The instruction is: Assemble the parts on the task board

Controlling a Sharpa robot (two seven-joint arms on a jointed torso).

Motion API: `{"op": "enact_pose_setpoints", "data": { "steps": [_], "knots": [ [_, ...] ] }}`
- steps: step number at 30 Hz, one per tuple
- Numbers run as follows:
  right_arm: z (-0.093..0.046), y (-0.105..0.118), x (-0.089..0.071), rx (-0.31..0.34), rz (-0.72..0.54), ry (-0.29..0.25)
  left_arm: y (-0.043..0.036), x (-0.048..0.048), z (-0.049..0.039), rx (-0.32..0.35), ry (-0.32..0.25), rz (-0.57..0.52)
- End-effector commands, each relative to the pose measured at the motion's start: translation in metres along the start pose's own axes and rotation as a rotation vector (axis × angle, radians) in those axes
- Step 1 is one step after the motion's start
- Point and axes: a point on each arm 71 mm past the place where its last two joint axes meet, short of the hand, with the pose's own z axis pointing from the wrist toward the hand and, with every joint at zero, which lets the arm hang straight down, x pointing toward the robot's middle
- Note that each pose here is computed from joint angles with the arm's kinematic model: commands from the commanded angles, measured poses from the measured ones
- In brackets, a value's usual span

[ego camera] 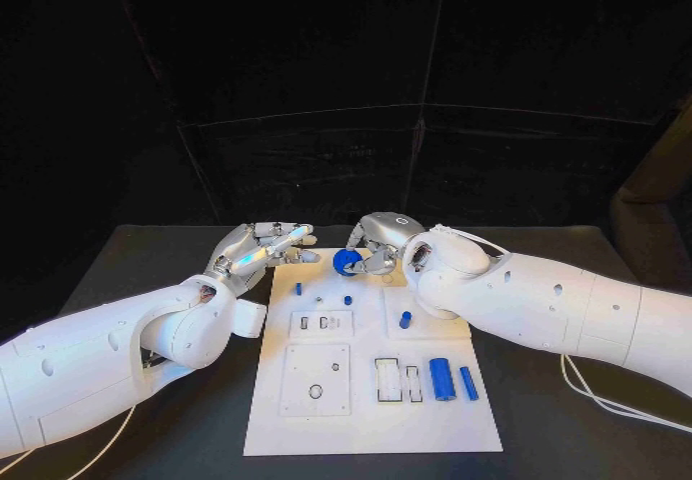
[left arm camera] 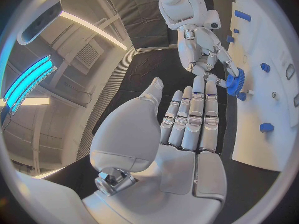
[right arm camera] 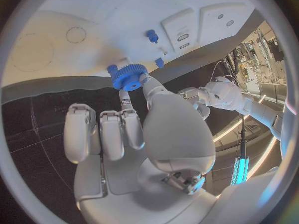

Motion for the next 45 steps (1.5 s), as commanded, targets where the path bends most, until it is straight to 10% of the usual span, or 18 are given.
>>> {"op": "enact_pose_setpoints", "data": {
  "steps": [1,45],
  "knots": [
    [0.003,0.004,0.003,-0.004,-0.035,0.006,-0.0018,0.0007,0.0004,0.011,0.010,-0.001],
    [0.016,0.012,0.025,0.055,-0.077,0.145,-0.0011,-0.0052,0.0017,0.010,-0.006,0.008]
  ]
}}
